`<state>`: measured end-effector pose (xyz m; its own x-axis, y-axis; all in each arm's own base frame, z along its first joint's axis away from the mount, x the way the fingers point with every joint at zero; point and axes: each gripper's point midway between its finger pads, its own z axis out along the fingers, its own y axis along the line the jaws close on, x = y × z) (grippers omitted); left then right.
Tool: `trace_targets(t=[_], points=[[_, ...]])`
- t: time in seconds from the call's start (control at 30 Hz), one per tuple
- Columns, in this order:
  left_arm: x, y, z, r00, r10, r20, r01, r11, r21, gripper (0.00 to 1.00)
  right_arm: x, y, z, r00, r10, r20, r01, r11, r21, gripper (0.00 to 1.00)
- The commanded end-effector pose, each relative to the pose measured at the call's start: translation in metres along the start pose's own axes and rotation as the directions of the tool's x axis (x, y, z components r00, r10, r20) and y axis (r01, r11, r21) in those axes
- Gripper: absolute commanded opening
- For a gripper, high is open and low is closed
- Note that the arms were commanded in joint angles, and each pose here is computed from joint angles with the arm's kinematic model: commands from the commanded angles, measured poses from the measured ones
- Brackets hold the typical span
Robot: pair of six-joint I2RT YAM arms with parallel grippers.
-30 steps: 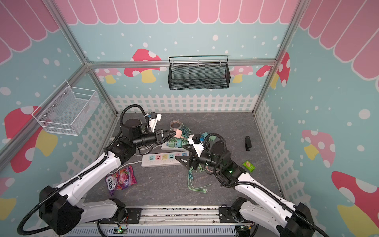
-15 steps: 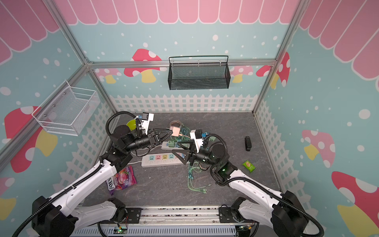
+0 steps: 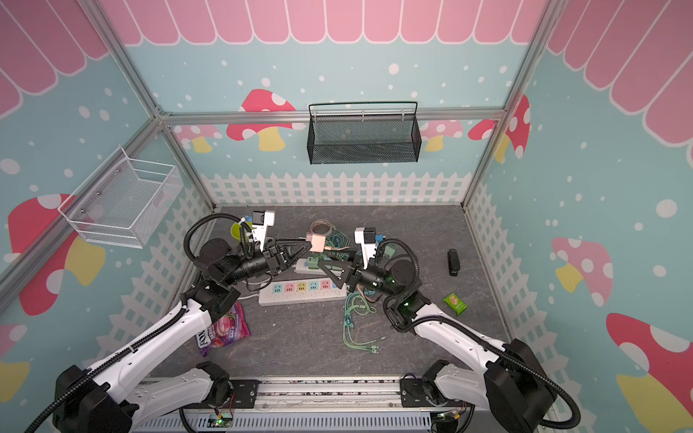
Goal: Insert plugs into power strip
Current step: Insert the plug into the socket.
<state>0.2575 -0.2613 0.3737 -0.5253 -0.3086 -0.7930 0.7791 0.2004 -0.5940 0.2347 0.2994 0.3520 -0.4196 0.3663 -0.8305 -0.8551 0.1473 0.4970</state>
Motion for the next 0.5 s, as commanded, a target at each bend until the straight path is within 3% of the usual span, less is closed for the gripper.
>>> trace_targets(t=[0.0,0.47], points=[[-0.006,-0.020,-0.005,0.999,0.017,0.037,-0.020,0.996,0.085,0.02,-0.026,0.018,0.006,0.998,-0.011,0.067,0.017,0.997,-0.077,0.63],[0.001,-0.020,-0.010,0.999,0.028,0.029,-0.030,0.997,0.071,0.01,-0.041,0.014,0.021,0.996,0.021,0.087,-0.012,0.995,-0.101,0.51]])
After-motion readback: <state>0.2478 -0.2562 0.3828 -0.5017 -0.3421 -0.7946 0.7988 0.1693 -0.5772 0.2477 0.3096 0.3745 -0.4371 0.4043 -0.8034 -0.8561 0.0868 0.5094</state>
